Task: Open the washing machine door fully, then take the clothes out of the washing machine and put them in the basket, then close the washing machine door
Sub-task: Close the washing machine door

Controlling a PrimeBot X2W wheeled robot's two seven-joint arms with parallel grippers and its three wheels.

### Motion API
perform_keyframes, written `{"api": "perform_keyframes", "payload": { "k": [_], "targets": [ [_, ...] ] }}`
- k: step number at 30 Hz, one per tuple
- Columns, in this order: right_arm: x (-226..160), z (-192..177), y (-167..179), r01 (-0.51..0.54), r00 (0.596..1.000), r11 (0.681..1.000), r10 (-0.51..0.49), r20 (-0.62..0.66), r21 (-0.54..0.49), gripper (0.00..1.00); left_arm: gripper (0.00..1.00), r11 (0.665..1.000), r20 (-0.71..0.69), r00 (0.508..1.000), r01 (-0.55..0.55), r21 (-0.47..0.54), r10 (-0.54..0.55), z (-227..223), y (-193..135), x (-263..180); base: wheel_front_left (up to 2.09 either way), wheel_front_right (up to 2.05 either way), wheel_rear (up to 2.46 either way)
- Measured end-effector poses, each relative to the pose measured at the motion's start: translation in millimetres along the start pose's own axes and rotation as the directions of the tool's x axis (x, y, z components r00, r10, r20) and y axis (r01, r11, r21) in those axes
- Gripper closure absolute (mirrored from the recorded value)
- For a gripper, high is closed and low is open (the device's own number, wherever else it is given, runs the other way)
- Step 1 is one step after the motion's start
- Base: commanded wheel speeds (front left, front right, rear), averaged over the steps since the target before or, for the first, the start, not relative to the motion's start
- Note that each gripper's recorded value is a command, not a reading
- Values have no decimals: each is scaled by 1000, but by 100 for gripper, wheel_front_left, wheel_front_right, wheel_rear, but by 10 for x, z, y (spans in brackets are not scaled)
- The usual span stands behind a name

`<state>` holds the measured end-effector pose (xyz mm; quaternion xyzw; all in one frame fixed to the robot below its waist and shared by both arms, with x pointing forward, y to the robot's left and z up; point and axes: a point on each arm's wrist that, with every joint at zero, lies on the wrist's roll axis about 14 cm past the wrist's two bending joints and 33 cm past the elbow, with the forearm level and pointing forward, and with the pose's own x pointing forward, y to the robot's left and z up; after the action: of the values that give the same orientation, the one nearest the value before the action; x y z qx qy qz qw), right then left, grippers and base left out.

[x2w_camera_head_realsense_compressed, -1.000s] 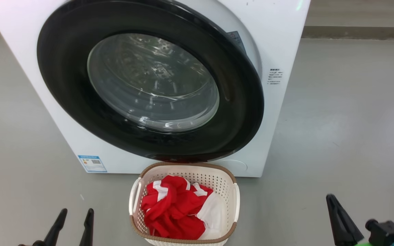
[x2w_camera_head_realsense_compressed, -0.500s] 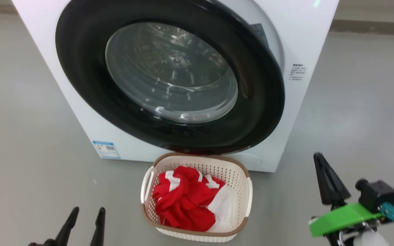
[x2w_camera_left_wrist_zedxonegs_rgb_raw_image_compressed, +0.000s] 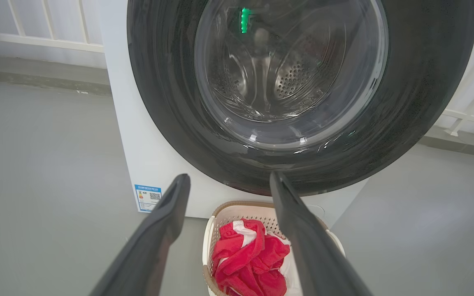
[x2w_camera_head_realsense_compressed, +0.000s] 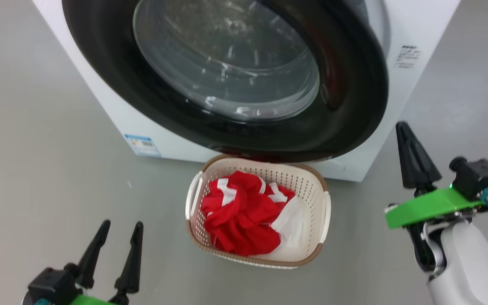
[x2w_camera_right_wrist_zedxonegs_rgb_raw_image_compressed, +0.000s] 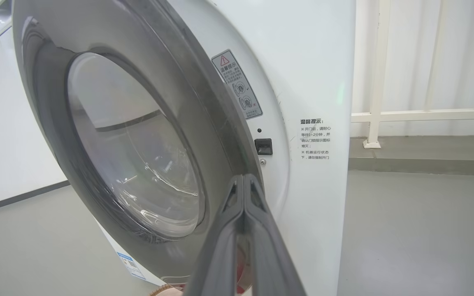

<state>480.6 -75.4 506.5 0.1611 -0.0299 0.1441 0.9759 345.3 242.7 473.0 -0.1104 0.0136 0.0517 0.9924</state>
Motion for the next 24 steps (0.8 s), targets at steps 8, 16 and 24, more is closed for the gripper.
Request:
{"api": "perform_keyframes", "payload": {
  "k": [8, 16, 24],
  "targets": [
    [345, -155, 43, -28, 999, 1000, 28, -15, 6, 100, 0, 1000, -14, 1000, -15, -9, 15, -50, 15, 174, 0, 0, 0],
    [545, -359, 102, -56, 997, 998, 56, -46, 3, 100, 0, 1000, -31, 999, -29, -10, 28, -112, 41, 274, 0, 0, 0],
    [758, -398, 97, -59, 998, 998, 59, -28, 23, 100, 0, 999, -47, 998, -40, -9, 39, -171, 71, 366, 0, 0, 0]
  ]
}}
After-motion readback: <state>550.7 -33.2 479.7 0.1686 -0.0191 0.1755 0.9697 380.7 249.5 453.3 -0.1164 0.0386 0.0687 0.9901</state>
